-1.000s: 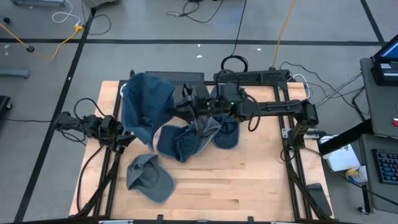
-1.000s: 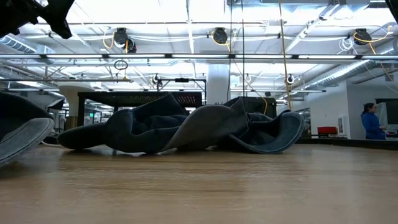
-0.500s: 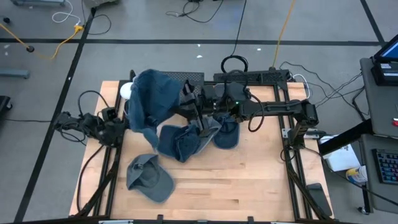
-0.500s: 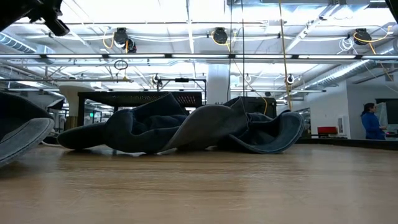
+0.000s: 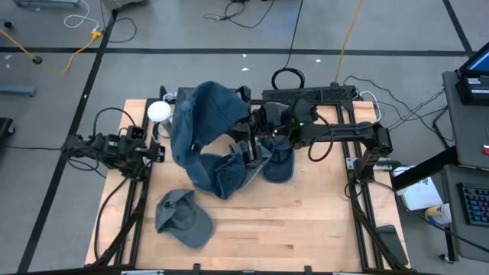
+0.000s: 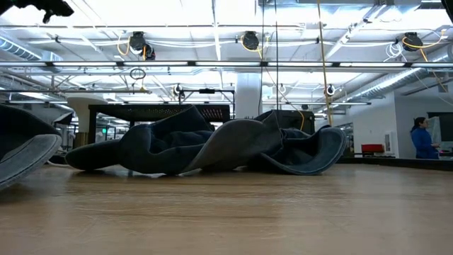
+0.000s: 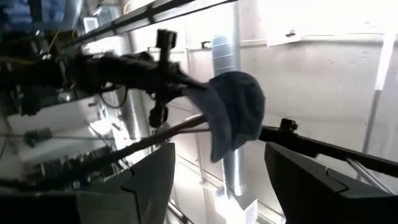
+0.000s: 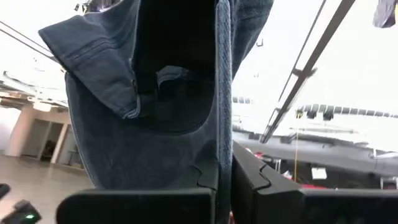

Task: Pick & Place hat
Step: Put the top right blue cap on the shelf

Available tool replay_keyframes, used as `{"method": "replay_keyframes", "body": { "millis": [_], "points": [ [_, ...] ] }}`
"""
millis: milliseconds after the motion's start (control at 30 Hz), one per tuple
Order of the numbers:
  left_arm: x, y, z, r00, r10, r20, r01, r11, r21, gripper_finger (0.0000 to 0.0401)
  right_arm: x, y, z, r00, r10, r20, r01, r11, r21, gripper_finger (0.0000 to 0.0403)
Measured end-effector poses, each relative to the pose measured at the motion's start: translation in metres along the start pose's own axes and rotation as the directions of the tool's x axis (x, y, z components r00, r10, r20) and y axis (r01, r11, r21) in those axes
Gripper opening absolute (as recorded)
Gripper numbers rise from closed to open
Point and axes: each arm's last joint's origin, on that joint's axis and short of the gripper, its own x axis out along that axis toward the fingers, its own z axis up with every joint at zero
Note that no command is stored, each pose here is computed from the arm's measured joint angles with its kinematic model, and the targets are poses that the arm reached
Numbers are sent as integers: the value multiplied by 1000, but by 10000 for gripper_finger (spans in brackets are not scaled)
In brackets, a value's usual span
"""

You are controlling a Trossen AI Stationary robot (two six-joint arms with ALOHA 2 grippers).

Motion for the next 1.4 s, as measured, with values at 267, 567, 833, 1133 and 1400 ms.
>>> {"method": "replay_keyframes", "body": {
  "millis": [267,567,833,1133,1400],
  "points": [
    [41,-7,-6,996,76,-52,-78,996,-35,250,5,-2,16,999,27,45,-21,993,-113,3],
    [97,-19,-14,995,68,-76,-68,998,-3,250,5,0,18,993,106,50,-96,981,-171,3],
    [148,-11,-27,986,107,-127,-112,993,-34,250,5,0,18,988,146,49,-136,975,-178,3],
    [187,-5,-37,991,41,-125,-45,998,-34,250,2,-1,18,953,302,37,-287,933,-215,3],
    [207,12,-46,986,73,-152,-82,995,-53,250,0,-8,17,951,308,27,-294,930,-219,3]
  ]
}}
